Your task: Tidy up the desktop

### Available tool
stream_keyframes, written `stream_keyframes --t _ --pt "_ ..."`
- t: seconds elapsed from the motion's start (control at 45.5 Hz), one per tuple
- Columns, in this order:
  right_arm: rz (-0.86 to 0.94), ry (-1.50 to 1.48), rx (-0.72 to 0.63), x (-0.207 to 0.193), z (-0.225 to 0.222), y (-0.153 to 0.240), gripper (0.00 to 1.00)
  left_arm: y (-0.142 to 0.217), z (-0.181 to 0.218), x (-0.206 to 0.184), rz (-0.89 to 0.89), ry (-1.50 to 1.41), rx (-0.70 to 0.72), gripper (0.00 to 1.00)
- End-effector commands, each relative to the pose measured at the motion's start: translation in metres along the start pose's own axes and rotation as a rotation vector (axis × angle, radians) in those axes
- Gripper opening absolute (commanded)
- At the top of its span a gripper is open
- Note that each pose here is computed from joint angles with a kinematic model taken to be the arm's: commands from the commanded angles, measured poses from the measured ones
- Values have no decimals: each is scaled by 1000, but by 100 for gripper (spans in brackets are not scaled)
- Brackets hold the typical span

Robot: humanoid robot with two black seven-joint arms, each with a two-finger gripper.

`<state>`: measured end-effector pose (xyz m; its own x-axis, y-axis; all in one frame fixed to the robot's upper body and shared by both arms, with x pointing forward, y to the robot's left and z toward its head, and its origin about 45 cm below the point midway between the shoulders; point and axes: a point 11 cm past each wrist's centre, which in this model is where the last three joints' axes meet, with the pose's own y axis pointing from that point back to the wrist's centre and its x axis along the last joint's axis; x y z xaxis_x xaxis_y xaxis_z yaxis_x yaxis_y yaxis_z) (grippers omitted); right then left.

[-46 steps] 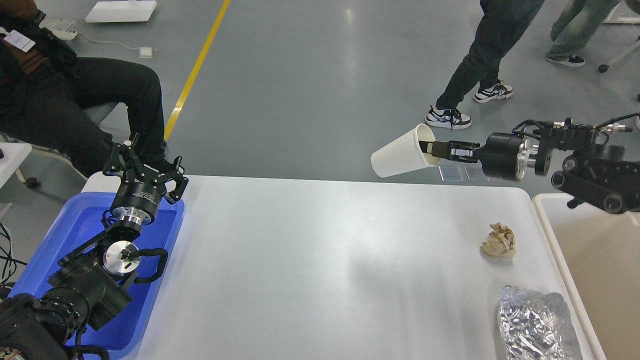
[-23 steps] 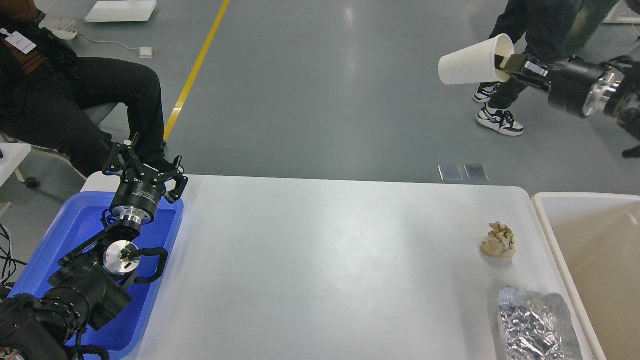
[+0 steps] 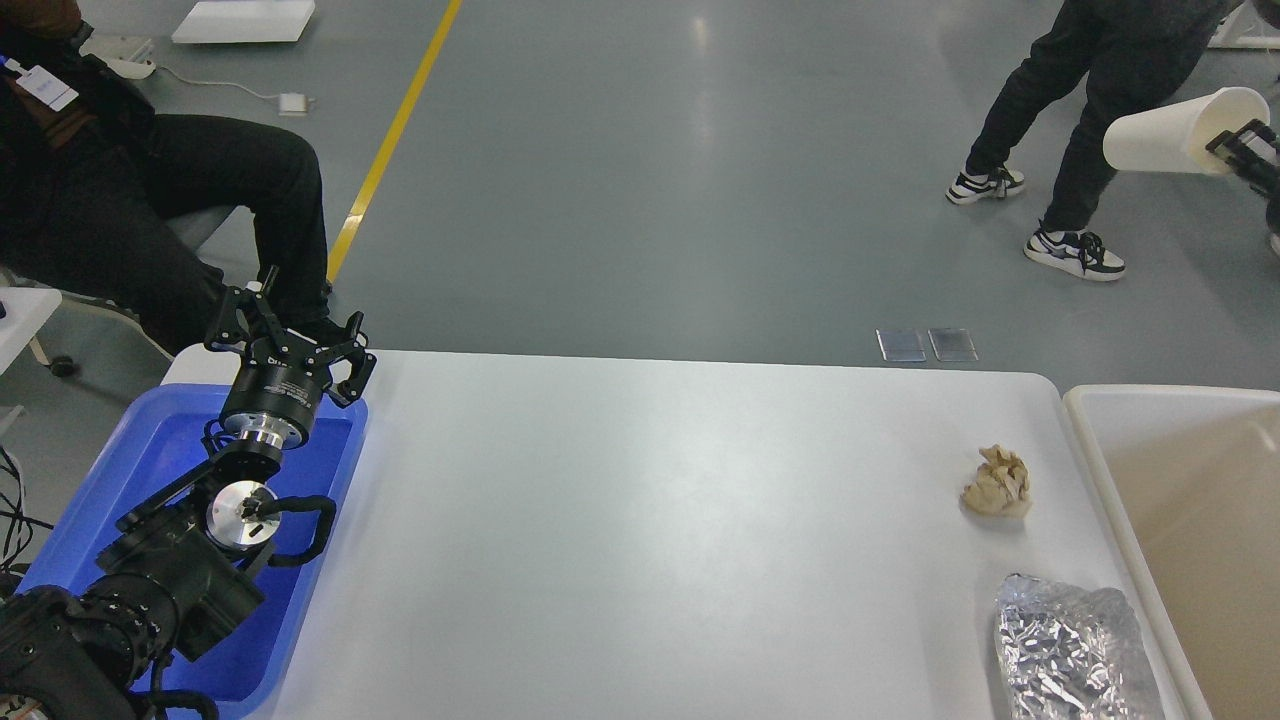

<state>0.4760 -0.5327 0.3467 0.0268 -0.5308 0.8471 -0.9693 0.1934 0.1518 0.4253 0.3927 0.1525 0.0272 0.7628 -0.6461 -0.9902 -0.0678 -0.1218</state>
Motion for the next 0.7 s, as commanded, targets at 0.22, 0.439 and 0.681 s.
stream_keyframes --t 0.22,0.439,0.681 --pt "321 58 -461 11 114 47 0 0 0 0 -1 1 0 100" --pt "377 51 -614 -27 178 87 0 0 0 0 0 0 0 100" --pt "303 -6 -782 -111 239 140 0 0 0 0 0 0 0 100"
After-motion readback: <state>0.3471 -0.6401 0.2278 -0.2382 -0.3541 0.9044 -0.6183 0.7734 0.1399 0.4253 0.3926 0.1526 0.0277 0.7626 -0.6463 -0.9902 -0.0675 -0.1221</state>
